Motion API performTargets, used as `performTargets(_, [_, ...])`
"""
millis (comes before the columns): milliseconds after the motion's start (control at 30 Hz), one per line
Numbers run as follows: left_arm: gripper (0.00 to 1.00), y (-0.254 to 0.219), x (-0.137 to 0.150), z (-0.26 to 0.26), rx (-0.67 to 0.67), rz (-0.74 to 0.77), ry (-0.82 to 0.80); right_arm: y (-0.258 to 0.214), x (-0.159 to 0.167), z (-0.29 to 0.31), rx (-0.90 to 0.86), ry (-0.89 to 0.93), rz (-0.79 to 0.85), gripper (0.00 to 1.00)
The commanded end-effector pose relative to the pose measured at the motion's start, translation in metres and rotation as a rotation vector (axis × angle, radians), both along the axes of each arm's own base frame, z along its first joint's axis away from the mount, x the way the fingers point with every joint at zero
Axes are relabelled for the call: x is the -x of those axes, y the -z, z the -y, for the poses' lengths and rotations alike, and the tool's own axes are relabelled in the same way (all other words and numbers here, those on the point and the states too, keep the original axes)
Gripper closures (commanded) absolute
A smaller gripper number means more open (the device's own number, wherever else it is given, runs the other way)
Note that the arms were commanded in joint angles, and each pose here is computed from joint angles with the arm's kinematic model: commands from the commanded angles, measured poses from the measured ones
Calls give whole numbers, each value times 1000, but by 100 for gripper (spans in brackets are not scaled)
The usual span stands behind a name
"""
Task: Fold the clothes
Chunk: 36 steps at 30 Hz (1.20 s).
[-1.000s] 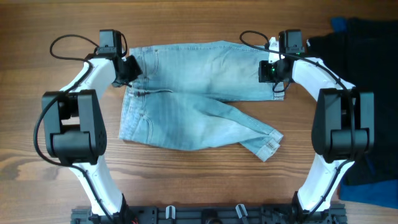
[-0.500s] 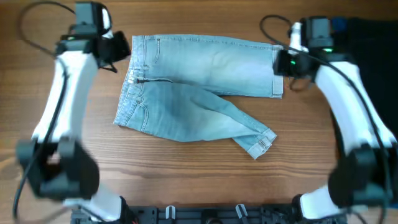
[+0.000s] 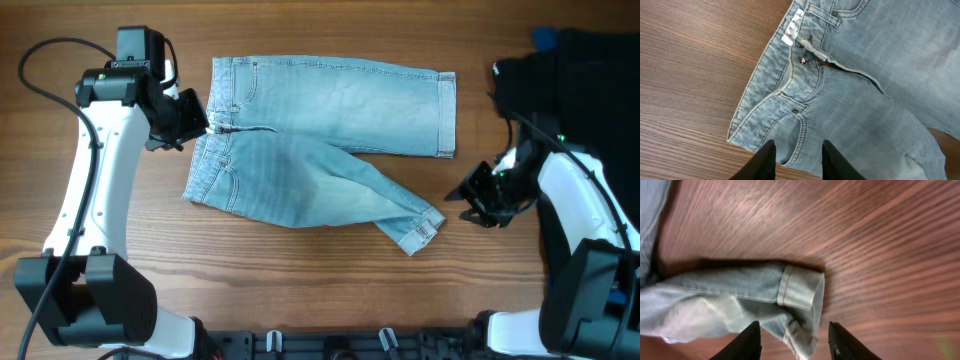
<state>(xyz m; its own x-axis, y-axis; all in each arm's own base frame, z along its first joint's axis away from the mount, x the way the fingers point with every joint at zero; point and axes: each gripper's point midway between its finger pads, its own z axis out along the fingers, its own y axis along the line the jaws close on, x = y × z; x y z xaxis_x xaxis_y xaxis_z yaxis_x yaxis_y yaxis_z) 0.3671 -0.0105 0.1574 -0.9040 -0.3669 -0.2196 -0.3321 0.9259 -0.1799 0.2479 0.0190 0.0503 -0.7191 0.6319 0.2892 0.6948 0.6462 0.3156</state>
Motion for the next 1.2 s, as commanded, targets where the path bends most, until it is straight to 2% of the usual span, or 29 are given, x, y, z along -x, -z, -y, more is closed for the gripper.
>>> performTargets(0, [69, 5, 1, -3, -3, -14, -14, 12, 1, -18, -156, 107, 8, 58])
performTargets(300, [67, 5, 1, -2, -3, -15, -14, 44, 10, -14, -111, 206, -7, 57])
performTargets(333, [65, 5, 1, -2, -3, -15, -14, 46, 9, -13, -109, 205, 3, 57])
performTargets(500, [63, 5, 1, -3, -3, -14, -14, 46, 1, -12, -104, 218, 32, 60])
performTargets(700, [62, 5, -1, -3, -3, -7, -14, 58, 14, -17, -122, 257, -5, 60])
performTargets(800, [62, 5, -1, -3, -3, -7, -14, 59, 11, -18, -131, 255, 19, 64])
performTargets(1167, [61, 5, -1, -2, -3, -7, -14, 38, 3, -43, -320, 201, 84, 64])
